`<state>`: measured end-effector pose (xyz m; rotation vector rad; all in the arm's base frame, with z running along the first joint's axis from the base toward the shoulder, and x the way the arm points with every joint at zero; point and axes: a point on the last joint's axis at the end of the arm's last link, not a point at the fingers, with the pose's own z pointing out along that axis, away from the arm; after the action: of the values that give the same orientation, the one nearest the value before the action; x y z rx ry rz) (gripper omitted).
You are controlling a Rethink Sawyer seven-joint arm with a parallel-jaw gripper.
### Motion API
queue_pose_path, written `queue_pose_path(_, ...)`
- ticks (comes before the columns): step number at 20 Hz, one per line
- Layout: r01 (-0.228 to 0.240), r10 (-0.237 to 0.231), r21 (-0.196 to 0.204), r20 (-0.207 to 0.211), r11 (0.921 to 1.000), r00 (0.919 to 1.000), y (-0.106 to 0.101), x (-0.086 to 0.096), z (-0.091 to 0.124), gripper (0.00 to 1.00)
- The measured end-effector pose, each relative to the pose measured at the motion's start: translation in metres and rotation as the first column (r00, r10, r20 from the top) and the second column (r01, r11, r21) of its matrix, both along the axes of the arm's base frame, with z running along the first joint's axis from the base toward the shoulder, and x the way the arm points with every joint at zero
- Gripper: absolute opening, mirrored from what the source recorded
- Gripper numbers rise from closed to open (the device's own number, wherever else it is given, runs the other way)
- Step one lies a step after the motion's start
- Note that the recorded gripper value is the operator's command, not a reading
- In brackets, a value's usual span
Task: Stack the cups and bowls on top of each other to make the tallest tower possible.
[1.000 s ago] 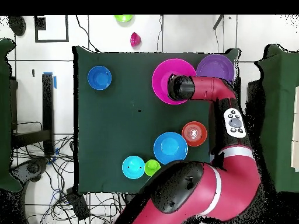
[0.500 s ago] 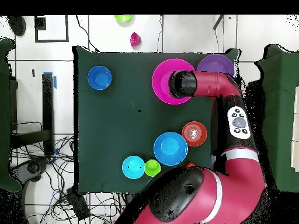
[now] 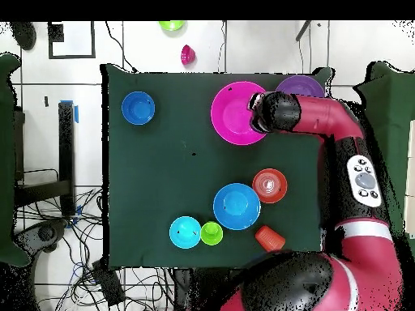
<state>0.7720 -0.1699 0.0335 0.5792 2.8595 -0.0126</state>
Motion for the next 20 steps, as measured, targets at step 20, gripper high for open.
queue_pose_path(20,-0.375,0.381,-0.073,0.108,0.9242,0.9183,-0.047,0.012,-0.001,1.00)
